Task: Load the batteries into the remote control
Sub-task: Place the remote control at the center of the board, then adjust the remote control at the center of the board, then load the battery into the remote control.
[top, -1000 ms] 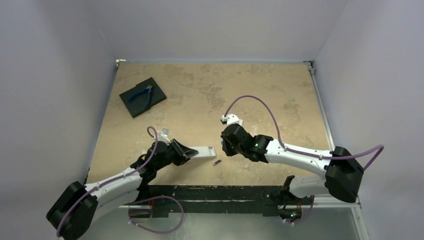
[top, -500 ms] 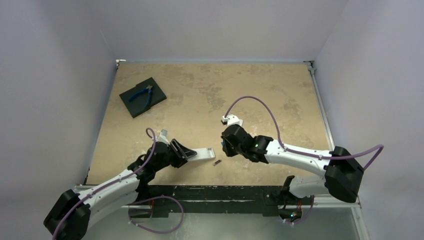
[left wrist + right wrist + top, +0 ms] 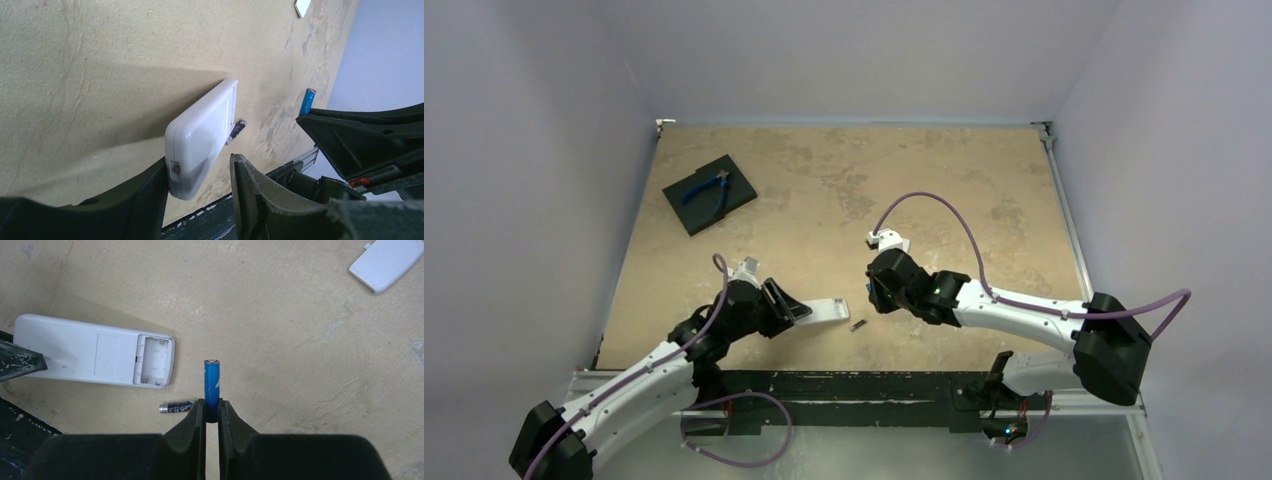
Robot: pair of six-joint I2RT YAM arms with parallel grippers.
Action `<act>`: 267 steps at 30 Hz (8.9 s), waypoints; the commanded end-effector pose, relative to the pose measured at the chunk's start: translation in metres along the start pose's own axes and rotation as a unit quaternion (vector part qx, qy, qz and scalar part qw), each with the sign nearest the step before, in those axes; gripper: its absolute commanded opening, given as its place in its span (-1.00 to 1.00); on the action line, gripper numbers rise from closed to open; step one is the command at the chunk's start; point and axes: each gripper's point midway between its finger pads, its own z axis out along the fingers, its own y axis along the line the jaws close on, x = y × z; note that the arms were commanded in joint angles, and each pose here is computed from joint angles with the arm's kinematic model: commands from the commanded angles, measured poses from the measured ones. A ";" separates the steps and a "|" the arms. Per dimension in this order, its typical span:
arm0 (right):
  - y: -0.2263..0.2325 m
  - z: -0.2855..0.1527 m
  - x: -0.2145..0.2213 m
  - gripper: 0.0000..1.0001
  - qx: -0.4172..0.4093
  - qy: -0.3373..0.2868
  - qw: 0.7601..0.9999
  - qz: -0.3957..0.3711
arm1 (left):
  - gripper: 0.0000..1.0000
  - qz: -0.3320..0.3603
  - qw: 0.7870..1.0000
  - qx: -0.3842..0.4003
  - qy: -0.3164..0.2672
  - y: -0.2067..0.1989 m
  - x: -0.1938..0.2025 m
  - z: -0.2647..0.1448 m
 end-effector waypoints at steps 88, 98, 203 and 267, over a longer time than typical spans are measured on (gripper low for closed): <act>0.059 0.010 0.013 -1.00 -0.063 0.065 0.991 -0.103 | -1.00 0.229 0.957 -0.105 0.145 0.030 0.018 0.037; 0.062 0.011 0.008 -1.00 -0.073 0.082 0.976 -0.187 | -1.00 0.206 0.962 -0.091 0.153 0.032 0.030 0.031; 0.070 0.066 -0.005 -0.57 -0.121 0.148 0.916 -0.353 | -0.22 0.126 0.986 -0.090 -0.058 -0.007 -0.039 -0.039; 0.079 0.069 -0.021 -0.23 -0.119 0.117 0.924 -0.345 | -0.21 0.129 0.986 -0.089 -0.048 -0.007 -0.036 -0.033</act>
